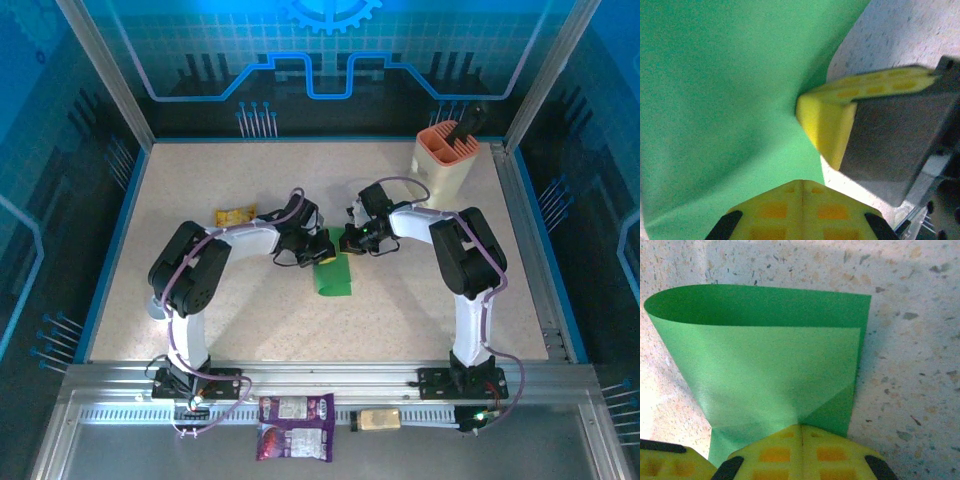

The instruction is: Fold a paper plane with a square sheet of paper (pick it up from the middle)

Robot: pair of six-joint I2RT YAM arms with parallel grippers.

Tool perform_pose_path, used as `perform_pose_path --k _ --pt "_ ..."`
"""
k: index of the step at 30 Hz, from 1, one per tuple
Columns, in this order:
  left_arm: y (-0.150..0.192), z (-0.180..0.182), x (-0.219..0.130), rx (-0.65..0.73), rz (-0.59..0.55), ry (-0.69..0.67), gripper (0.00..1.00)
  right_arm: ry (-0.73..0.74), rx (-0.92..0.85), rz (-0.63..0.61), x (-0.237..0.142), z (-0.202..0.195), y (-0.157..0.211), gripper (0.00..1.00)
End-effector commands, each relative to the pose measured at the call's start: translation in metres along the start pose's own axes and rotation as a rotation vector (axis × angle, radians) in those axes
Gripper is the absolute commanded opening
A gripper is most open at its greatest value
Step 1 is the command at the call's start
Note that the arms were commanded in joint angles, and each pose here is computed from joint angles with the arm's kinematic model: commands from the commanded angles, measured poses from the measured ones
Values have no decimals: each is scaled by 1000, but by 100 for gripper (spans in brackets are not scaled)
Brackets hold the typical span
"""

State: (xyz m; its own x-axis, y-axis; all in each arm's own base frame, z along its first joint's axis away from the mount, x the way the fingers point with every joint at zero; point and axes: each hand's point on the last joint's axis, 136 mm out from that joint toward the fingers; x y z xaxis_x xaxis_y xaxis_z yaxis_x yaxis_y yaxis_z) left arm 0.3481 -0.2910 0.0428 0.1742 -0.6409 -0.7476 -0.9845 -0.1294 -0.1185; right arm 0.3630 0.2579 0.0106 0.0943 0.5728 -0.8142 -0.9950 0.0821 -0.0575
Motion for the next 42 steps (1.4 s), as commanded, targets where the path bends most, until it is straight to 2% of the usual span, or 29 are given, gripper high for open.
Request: perform_pose_path --k 1,8,14,21,25,29,33,36,42 --pt "-17 -1 -1 -22 -45 4 3 227 66 104 20 -59 36 3" --pt "-21 17 10 -68 -59 -2 1 247 73 115 23 -63 42 3" --pt "-19 48 11 -121 -69 -31 0 299 87 125 23 -74 46 2" --pt "-14 81 5 -191 -105 -22 1 391 118 157 20 -93 58 2" --pt "-20 89 -11 -187 -157 -22 1 428 135 168 19 -103 62 2" --pt "-32 75 -31 -129 -219 5 1 433 137 170 19 -104 62 2" --pt "-38 33 -37 -76 -260 160 2 424 138 171 20 -102 62 2" --pt "-35 13 -26 -53 -247 204 2 415 141 171 21 -100 62 2" --pt "-35 15 1 -82 -205 167 2 415 149 176 22 -101 64 2"
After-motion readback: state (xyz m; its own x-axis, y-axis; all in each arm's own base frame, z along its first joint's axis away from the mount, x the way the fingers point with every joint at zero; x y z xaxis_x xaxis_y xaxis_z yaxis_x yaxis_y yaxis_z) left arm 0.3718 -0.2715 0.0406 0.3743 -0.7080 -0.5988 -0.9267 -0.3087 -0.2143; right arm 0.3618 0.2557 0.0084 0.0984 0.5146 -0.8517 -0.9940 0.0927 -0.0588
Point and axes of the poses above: each hand's point on the last joint's axis, 136 mm out from that joint toward the fingers, its own x axis out along the fingers, its own z axis along the line the jaws close on, y = z × x, and after that the axes turned 8 degrees about x, right-handed
